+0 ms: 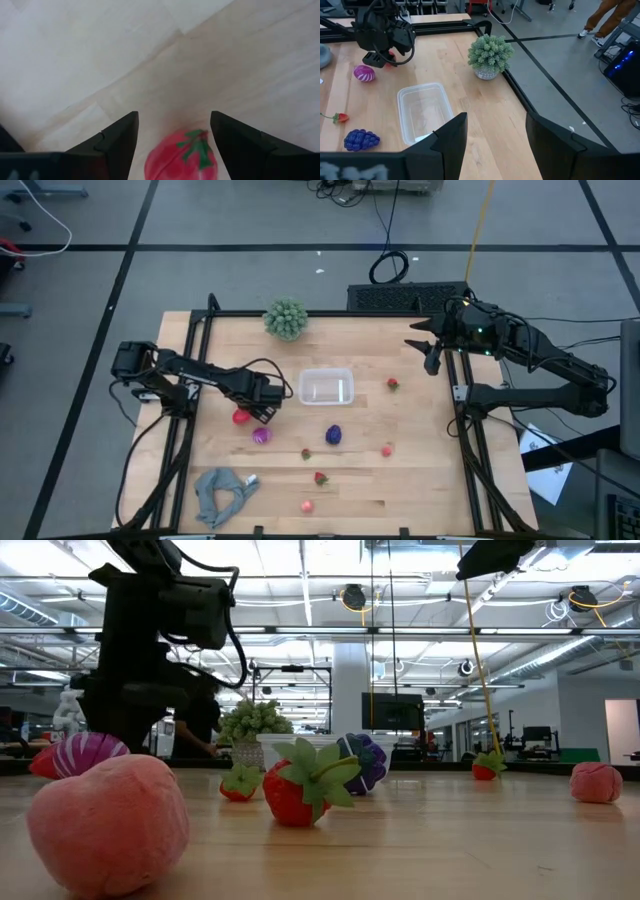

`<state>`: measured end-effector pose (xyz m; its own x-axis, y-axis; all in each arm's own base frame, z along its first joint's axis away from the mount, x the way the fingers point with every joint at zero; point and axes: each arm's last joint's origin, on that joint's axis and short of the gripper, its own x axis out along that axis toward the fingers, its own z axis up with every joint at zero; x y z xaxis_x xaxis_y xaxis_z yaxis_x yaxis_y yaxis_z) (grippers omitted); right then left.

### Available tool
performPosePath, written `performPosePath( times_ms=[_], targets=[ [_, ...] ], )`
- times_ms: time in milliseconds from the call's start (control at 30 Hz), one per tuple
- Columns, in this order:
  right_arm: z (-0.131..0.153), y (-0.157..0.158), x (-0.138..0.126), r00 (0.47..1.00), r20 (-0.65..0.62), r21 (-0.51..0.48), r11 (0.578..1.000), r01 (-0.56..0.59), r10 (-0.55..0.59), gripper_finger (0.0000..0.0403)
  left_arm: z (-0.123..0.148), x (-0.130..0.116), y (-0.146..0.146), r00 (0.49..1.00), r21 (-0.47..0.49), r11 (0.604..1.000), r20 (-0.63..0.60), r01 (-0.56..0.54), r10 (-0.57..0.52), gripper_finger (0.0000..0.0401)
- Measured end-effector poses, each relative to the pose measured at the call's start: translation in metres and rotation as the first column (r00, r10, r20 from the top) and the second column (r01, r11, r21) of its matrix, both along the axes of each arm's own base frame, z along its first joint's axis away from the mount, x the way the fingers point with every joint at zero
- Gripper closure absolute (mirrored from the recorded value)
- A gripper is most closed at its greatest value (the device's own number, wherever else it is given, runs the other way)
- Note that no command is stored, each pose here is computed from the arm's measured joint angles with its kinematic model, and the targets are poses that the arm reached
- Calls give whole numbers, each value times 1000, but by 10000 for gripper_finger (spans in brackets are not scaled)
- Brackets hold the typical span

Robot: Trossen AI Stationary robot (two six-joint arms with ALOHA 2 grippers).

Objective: Pick and placing Produce into tupperware
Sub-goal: Put the dragon fruit into the bin

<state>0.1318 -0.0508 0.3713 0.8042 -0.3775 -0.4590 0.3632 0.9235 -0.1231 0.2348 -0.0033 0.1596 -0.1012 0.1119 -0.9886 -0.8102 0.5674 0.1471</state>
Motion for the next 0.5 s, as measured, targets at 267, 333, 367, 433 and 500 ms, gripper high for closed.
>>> performPosePath(
  times_ms=[267, 333, 367, 433, 500],
  targets=[
    [1, 0, 0, 1000, 3, -9, 1000, -4, 4, 209, 15, -5, -10, 998, -6, 1000, 65, 17, -16, 146],
    [1, 0, 0, 1000, 3, -8, 1000, -3, 3, 209, 16, -6, -14, 998, -6, 1000, 67, 15, -15, 146],
    [1, 0, 0, 1000, 4, -8, 1000, -3, 3, 209, 16, -7, -16, 998, -5, 1000, 63, 17, -17, 146],
    [1, 0, 0, 1000, 4, -8, 1000, -3, 3, 209, 15, -8, -20, 998, -5, 1000, 54, 23, -23, 146],
    [1, 0, 0, 1000, 6, -4, 1000, -1, 1, 209, 14, -7, -24, 998, -7, 999, 50, 36, -36, 146]
  ],
)
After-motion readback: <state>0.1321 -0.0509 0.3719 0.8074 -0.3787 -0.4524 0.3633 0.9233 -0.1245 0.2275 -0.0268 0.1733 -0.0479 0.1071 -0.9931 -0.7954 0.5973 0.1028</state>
